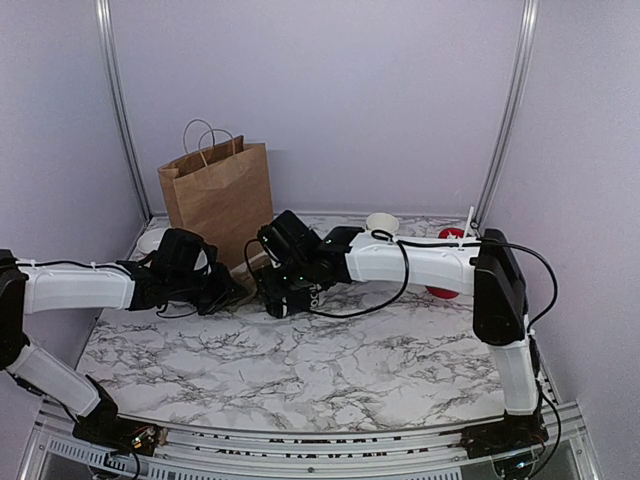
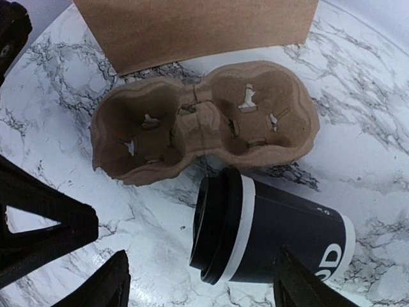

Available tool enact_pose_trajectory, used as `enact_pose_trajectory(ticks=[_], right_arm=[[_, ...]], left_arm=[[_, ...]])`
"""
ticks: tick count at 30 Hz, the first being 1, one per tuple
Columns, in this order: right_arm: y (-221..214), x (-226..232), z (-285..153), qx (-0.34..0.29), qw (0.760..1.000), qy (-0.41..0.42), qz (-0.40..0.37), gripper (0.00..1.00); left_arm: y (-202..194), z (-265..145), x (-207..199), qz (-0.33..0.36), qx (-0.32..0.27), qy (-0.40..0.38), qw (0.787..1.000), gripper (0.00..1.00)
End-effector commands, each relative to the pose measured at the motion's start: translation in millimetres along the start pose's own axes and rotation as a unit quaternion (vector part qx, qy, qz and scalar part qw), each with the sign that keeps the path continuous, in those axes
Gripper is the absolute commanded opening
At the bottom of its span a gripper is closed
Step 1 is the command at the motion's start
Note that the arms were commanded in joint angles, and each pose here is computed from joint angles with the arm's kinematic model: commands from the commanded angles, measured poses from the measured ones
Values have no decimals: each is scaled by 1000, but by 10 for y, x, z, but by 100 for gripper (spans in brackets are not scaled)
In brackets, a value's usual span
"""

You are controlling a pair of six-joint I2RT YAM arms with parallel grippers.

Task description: Pack the takeout coffee

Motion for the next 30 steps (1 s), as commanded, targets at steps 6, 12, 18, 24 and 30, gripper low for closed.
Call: enact_pose_trajectory(ticks=[6, 12, 18, 24, 30], right_arm=[[100, -58, 77, 11, 997, -69, -25, 66], [73, 27, 171, 17, 998, -59, -33, 62], [21, 87, 235, 24, 997, -64, -39, 60], [-28, 47, 296, 28, 995, -88, -42, 56], [-63, 128, 344, 31, 993, -99, -54, 53]], left_arm=[[51, -120, 34, 0, -11, 0, 1000, 10], [69, -126, 43, 1, -11, -3, 1000, 10], [84, -131, 37, 0, -11, -9, 1000, 10], [90, -120, 39, 1, -8, -12, 1000, 10], [103, -124, 39, 1, -8, -15, 1000, 9]])
Point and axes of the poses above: each gripper's point midway between its finger pads, its own z axis out along the fingers, its own x axis along the line the jaws close on, y = z × x, the point moved 3 cm from there along -z, back along the fingers, and after that the axes turned 1 degree about z, right-handed, at the moved point
